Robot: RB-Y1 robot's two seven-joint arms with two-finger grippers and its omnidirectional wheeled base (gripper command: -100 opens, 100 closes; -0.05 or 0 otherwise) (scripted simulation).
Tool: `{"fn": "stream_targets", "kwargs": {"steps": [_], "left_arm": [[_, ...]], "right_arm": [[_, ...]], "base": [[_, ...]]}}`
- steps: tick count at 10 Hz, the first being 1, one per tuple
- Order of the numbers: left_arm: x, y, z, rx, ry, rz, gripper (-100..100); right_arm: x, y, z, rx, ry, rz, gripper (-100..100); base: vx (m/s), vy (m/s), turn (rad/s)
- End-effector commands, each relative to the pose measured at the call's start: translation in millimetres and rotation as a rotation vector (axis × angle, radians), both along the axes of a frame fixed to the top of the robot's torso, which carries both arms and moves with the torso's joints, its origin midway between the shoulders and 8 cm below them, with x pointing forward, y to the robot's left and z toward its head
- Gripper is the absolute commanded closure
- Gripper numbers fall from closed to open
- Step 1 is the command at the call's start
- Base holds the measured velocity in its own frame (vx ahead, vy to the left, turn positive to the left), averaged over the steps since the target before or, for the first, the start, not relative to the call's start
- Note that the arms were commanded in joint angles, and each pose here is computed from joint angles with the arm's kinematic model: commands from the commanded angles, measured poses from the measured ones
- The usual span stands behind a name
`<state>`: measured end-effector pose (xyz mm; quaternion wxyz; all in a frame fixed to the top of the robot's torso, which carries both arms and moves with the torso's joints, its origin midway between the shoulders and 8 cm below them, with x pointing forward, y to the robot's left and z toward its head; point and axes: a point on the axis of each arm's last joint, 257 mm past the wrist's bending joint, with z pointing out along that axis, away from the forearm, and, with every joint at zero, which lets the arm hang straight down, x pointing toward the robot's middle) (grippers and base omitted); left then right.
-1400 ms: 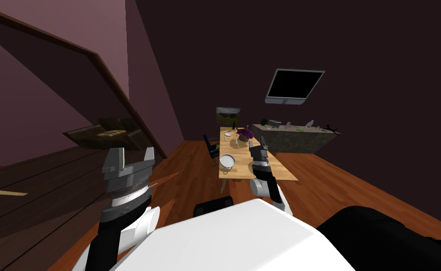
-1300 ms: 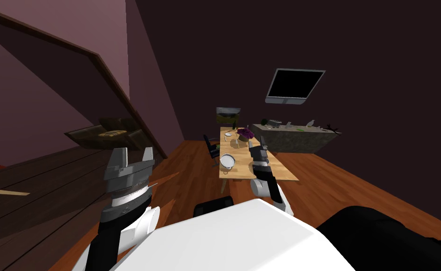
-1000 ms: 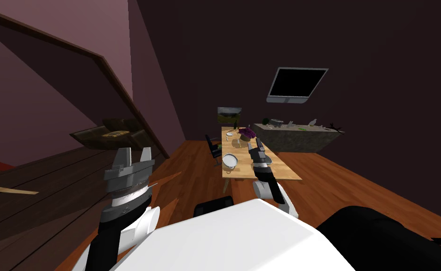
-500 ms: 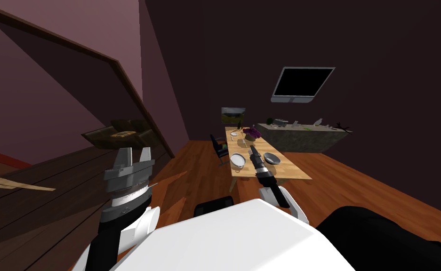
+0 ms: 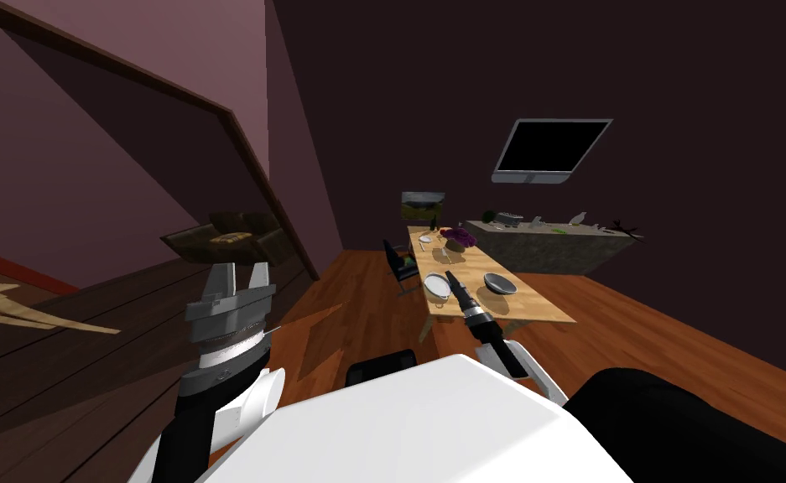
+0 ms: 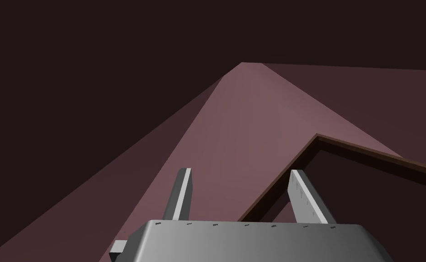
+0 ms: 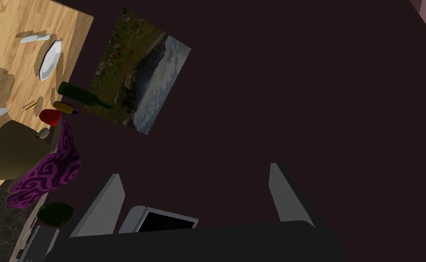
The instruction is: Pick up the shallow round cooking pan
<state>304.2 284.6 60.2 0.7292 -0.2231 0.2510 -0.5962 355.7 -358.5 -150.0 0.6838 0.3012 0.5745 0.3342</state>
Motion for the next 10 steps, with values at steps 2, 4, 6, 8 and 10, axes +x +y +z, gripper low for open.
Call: {"fn": "stream_targets", "kwargs": {"steps": [2, 4, 6, 8, 10], "left_arm": [[0, 0.0, 0, 0.0, 0.0, 0.0, 0], [0, 0.0, 0, 0.0, 0.0, 0.0, 0], [0, 0.0, 0, 0.0, 0.0, 0.0, 0], [0, 0.0, 0, 0.0, 0.0, 0.0, 0], [0, 0.0, 0, 0.0, 0.0, 0.0, 0]], "right_arm": [[-8, -9, -34, -0.094, 0.082, -0.019, -100], [-29, -33, -83, -0.243, 0.227, -0.043, -100], [-43, -45, -107, -0.328, 0.302, -0.051, -100], [-58, -58, -131, -0.408, 0.379, -0.054, -100], [-96, -84, -177, -0.552, 0.533, -0.048, -100]], "base": [[0.063, 0.19, 0.032], [0.032, 0.208, 0.066], [0.081, 0.235, 0.049], [0.083, 0.17, 0.041], [0.107, 0.163, 0.086]]}}
